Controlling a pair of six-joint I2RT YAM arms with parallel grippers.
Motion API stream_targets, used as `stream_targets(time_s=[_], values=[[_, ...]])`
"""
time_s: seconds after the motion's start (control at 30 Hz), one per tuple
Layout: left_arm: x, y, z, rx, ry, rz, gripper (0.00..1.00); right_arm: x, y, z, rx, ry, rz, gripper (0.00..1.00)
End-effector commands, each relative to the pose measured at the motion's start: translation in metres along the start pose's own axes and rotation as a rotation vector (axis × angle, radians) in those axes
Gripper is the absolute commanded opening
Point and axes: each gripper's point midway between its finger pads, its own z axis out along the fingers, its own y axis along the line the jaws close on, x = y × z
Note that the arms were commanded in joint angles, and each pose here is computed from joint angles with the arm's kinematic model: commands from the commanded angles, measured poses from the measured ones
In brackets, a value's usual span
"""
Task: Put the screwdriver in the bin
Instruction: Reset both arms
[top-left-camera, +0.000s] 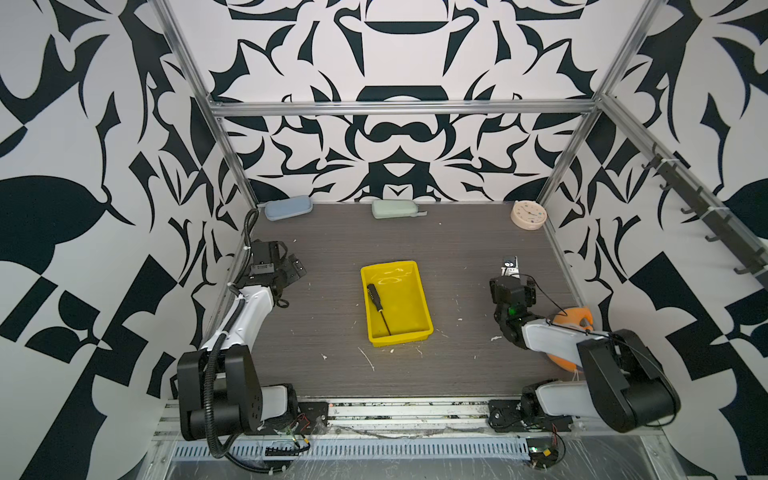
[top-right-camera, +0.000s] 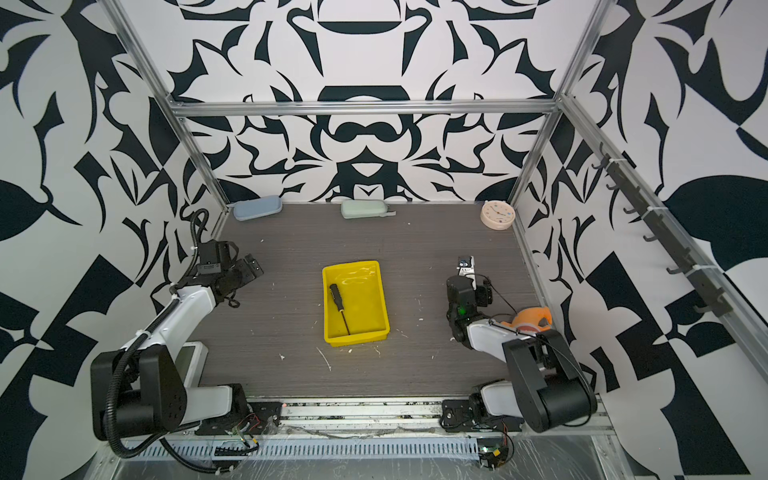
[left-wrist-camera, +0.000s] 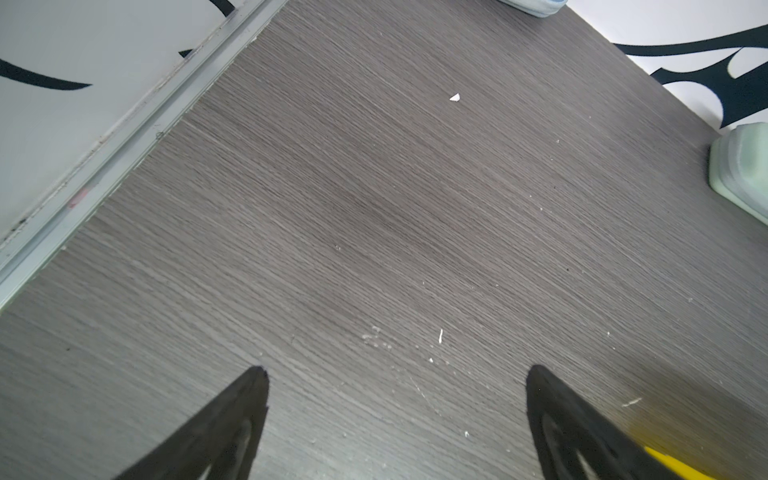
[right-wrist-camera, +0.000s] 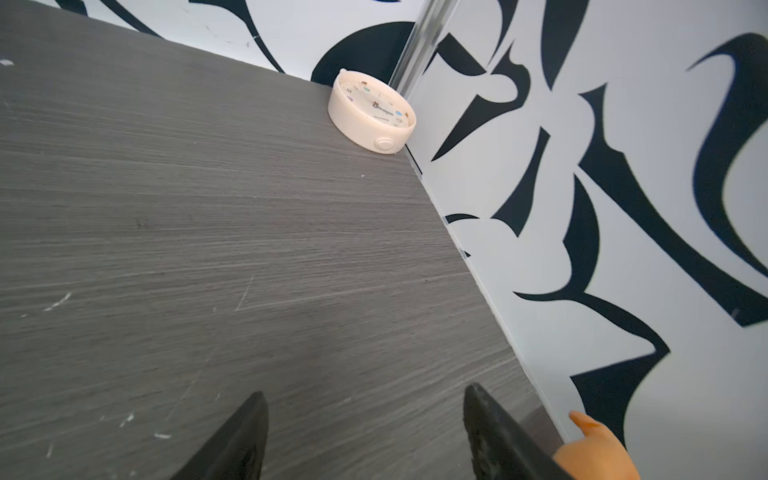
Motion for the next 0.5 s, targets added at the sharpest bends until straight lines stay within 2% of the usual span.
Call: stream_targets(time_s=[0.0,0.07,0.2,0.3,0.47], values=[[-0.007,-0.003,-0.006,0.004,-0.005,-0.016,0.99,-0.027,0.002,0.006,0.006,-0.059,0.123,0.77],[-0.007,-0.003,-0.006,0.005,-0.006,-0.016,0.99,-0.022,0.007,0.006,-0.026,-0.068,0.148,0.77],[-0.006,-0.003,-0.003,0.003,0.001,-0.015,0.99,-0.020,0.007,0.012,-0.006,-0.073,0.144,0.78],[-0.005,-0.003,0.000,-0.001,0.014,-0.013,0.99,-0.016,0.001,0.017,0.034,-0.120,0.167,0.79],[-0.006,-0.003,0.002,-0.005,0.016,-0.012,0.99,-0.013,0.011,0.021,-0.029,-0.083,0.157,0.84]])
